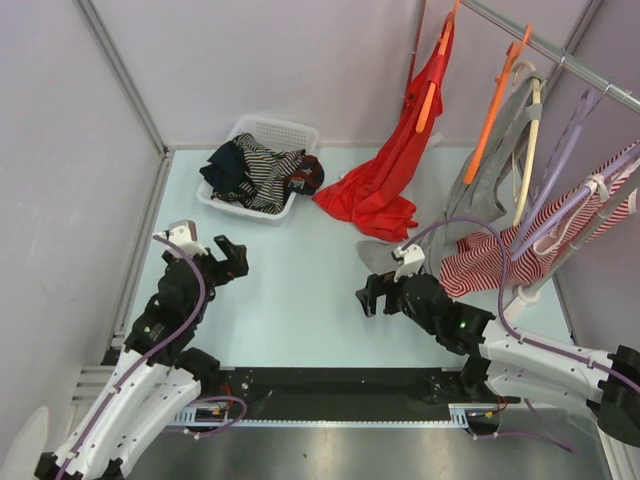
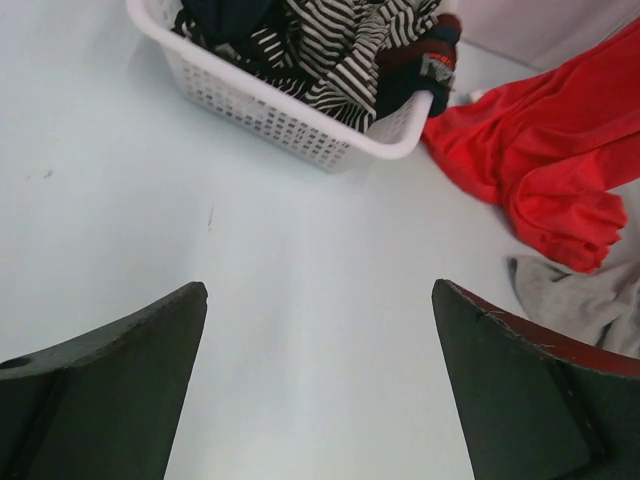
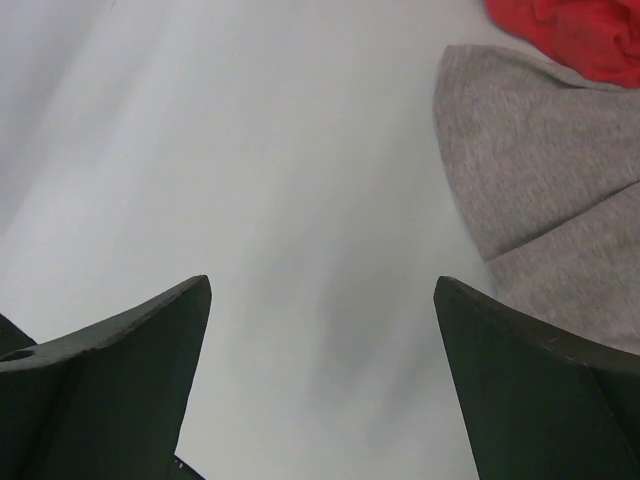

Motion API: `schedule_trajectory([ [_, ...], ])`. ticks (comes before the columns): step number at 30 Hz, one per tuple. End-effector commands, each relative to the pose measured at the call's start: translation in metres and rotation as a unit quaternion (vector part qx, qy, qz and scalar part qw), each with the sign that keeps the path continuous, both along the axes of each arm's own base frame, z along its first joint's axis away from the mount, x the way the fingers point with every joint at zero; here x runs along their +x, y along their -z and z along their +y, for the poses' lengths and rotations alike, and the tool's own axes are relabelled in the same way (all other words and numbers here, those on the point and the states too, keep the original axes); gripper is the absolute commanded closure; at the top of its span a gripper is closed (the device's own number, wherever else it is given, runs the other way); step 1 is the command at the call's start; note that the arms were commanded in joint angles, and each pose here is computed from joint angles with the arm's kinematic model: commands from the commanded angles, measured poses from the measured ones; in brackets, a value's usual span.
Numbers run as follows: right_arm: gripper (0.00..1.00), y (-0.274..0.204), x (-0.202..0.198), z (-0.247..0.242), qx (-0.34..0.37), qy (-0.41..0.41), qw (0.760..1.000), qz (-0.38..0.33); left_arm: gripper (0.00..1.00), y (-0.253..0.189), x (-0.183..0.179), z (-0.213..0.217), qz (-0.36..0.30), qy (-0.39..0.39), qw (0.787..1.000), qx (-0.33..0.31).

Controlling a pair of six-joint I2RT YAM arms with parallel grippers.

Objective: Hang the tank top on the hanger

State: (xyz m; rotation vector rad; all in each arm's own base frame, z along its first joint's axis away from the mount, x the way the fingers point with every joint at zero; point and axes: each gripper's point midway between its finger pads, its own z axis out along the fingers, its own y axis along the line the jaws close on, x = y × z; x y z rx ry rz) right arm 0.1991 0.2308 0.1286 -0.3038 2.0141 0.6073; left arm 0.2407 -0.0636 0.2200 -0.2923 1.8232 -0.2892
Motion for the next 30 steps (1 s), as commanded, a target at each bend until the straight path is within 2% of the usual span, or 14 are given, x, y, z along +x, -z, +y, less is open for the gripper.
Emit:
schedule_trajectory([
  [1,0.0,-0.034,0.01,0.006,0.037,0.009,0.998,-0.043,0.01,-0.001,-0.001,0.007,0.02,-0.016,0.999,0.019],
  [6,0.0,-0.031,0.01,0.003,0.03,0.014,0.999,-0.043,0.01,-0.001,0.005,0.005,0.025,-0.016,0.999,0.03],
  [12,0.0,-0.026,0.012,-0.003,0.023,0.025,0.999,-0.043,0.01,-0.016,0.016,-0.002,-0.019,0.004,0.999,0.042],
  [17,0.0,-0.027,0.013,-0.004,0.022,0.027,0.998,-0.044,0.0,-0.039,0.039,0.005,-0.052,-0.033,0.996,0.067],
  [23,0.0,-0.023,0.01,-0.009,0.029,0.031,0.998,-0.04,0.01,-0.046,0.091,-0.026,-0.033,0.005,0.993,0.113],
  [24,0.0,-0.023,0.01,-0.01,0.031,0.032,0.998,-0.041,0.01,-0.06,0.1,-0.029,-0.039,0.003,0.992,0.118],
  [25,0.0,-0.021,0.009,-0.011,0.029,0.031,0.998,-0.04,0.01,-0.04,0.118,-0.035,-0.006,0.007,0.991,0.137],
  [27,0.0,-0.02,0.008,-0.012,0.029,0.032,0.998,-0.037,0.01,-0.049,0.14,-0.042,-0.003,0.013,0.987,0.158],
  [29,0.0,-0.02,0.007,-0.013,0.029,0.032,0.998,-0.035,0.01,-0.023,0.166,-0.052,0.038,0.023,0.982,0.184],
  [30,0.0,-0.02,0.007,-0.013,0.03,0.032,0.998,-0.035,0.01,-0.032,0.179,-0.053,0.034,0.023,0.981,0.188],
])
